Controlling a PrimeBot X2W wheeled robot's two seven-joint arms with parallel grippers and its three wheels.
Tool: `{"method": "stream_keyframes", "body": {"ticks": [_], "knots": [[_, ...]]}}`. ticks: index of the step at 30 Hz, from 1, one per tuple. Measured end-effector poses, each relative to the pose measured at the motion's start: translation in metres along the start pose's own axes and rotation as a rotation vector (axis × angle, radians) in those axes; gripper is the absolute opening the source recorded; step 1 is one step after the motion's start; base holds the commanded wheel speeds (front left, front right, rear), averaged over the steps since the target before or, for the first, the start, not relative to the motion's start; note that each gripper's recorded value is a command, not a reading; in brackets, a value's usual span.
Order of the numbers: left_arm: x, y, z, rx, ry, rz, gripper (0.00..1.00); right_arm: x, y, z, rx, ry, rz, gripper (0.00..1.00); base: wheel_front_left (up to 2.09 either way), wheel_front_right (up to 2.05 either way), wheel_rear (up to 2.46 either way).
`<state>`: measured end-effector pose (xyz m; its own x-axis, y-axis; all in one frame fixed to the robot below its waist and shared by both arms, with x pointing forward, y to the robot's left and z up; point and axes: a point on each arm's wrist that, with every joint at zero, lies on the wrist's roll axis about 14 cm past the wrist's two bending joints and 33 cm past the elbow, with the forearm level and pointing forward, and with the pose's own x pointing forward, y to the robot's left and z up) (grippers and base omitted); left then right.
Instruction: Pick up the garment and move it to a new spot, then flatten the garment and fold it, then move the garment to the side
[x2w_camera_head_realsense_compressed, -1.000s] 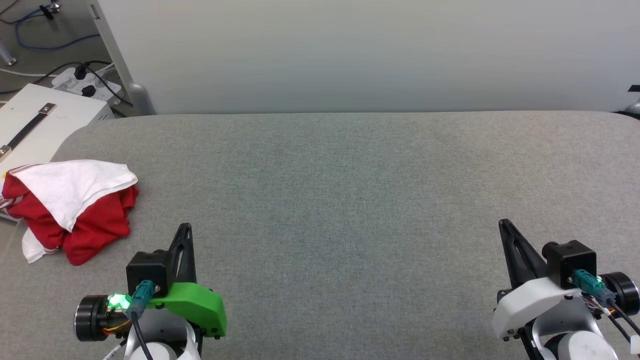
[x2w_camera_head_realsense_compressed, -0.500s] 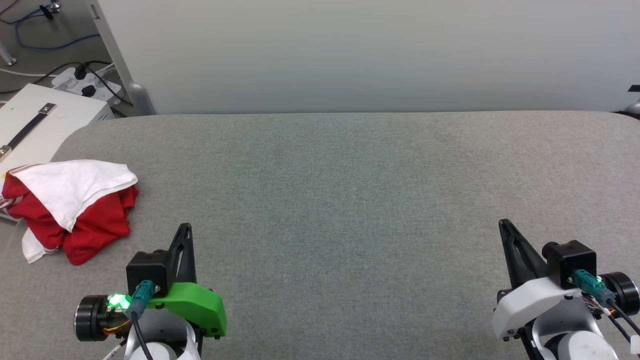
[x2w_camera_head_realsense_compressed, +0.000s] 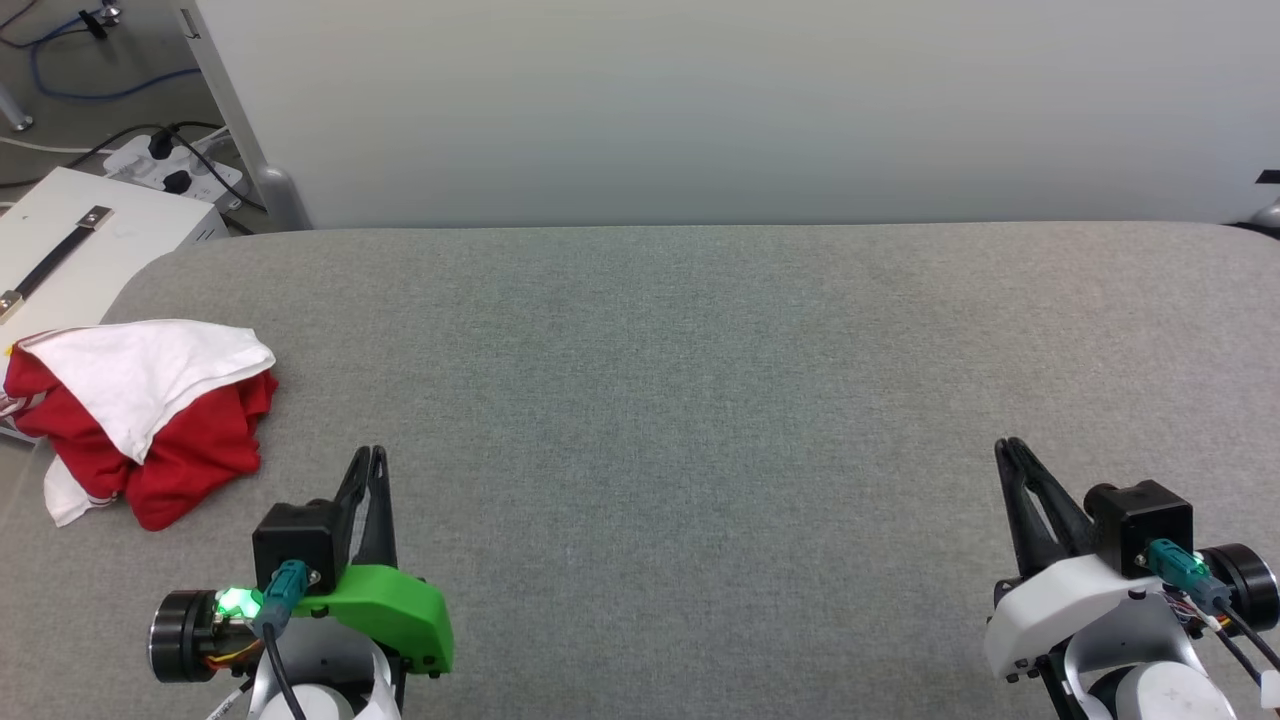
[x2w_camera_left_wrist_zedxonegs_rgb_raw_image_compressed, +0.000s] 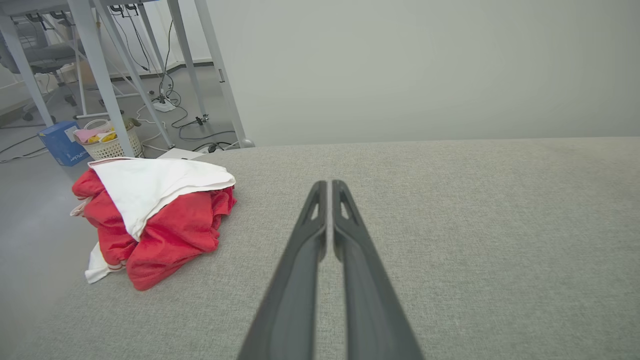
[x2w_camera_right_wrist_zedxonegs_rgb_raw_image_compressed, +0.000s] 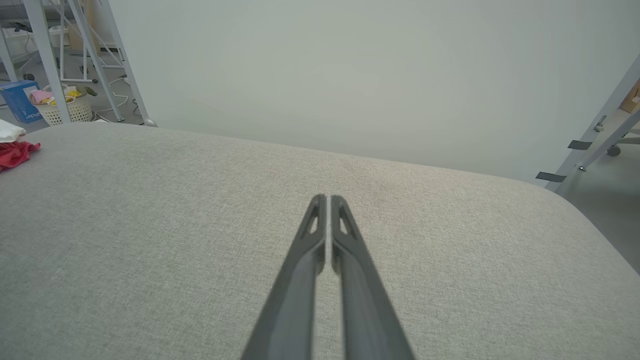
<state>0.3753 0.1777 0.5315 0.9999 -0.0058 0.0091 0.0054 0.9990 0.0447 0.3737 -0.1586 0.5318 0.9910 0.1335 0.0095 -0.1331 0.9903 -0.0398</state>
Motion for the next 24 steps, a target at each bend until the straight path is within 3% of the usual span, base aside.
{"method": "stream_keyframes", "body": {"ticks": [24], "knots": [[-0.0004,-0.0035,-0.0057,-0.025,-0.003,-0.008,1.00,-0.0004,-0.0071,0.0006,0.022,-0.023,-0.021,1.00,0.00,0.00,0.00]]}}
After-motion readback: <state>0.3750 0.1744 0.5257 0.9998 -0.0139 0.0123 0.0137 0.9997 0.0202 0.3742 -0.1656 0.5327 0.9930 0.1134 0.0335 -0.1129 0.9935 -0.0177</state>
